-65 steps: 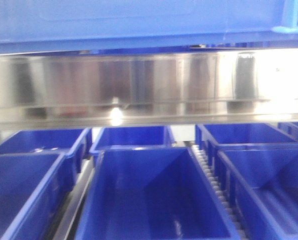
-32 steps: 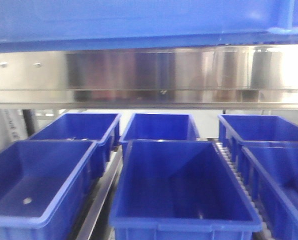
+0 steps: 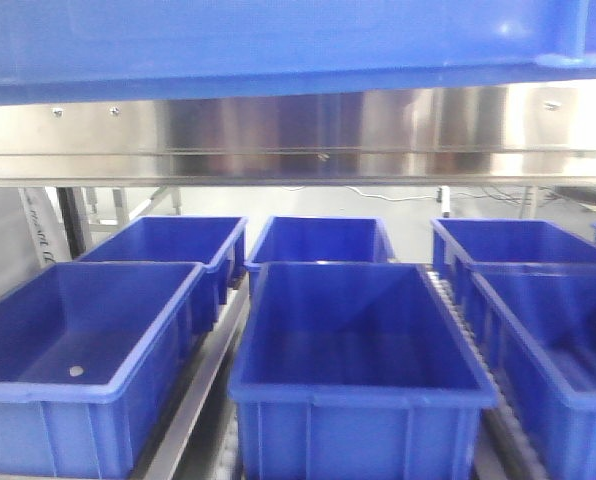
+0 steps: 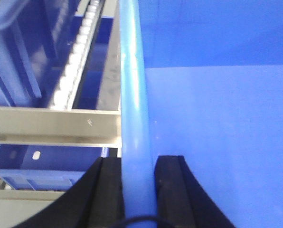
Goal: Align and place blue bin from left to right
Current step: 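Hold the blue bin with both grippers while the base backs away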
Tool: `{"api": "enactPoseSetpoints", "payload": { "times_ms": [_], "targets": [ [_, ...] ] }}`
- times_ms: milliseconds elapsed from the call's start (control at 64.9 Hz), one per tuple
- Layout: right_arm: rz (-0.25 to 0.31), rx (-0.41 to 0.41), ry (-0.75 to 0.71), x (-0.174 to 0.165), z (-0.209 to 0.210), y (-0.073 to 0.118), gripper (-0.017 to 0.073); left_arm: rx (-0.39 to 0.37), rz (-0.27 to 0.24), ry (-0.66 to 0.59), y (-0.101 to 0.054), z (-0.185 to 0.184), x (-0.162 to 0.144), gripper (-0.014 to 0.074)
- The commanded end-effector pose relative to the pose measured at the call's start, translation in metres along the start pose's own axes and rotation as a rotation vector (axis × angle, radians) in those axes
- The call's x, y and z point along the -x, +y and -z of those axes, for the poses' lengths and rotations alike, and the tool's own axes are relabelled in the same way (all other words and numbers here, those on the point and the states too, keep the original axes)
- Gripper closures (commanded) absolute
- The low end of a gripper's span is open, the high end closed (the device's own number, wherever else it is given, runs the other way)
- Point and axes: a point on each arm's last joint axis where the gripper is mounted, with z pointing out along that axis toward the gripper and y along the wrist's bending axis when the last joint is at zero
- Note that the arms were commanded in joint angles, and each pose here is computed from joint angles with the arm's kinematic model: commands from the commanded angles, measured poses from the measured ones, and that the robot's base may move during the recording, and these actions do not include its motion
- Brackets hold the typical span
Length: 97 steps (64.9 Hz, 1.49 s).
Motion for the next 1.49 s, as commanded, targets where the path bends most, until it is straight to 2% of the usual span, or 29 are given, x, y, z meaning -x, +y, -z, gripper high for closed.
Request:
{"api": "enactPoseSetpoints", "payload": {
  "times_ms": [0, 1479],
  "targets": [
    [0.023, 0.045, -0.116, 0.0126, 0.0103, 0.0001, 0.0638, -0.053, -0.004, -0.089, -0.0014, 0.0112, 0.0091, 0.0705],
    [0.023, 0.045, -0.116, 0.0126, 0.0103, 0.0001, 0.0638, -0.053, -0.004, -0.089, -0.0014, 0.0112, 0.0091, 0.0705]
  ]
}}
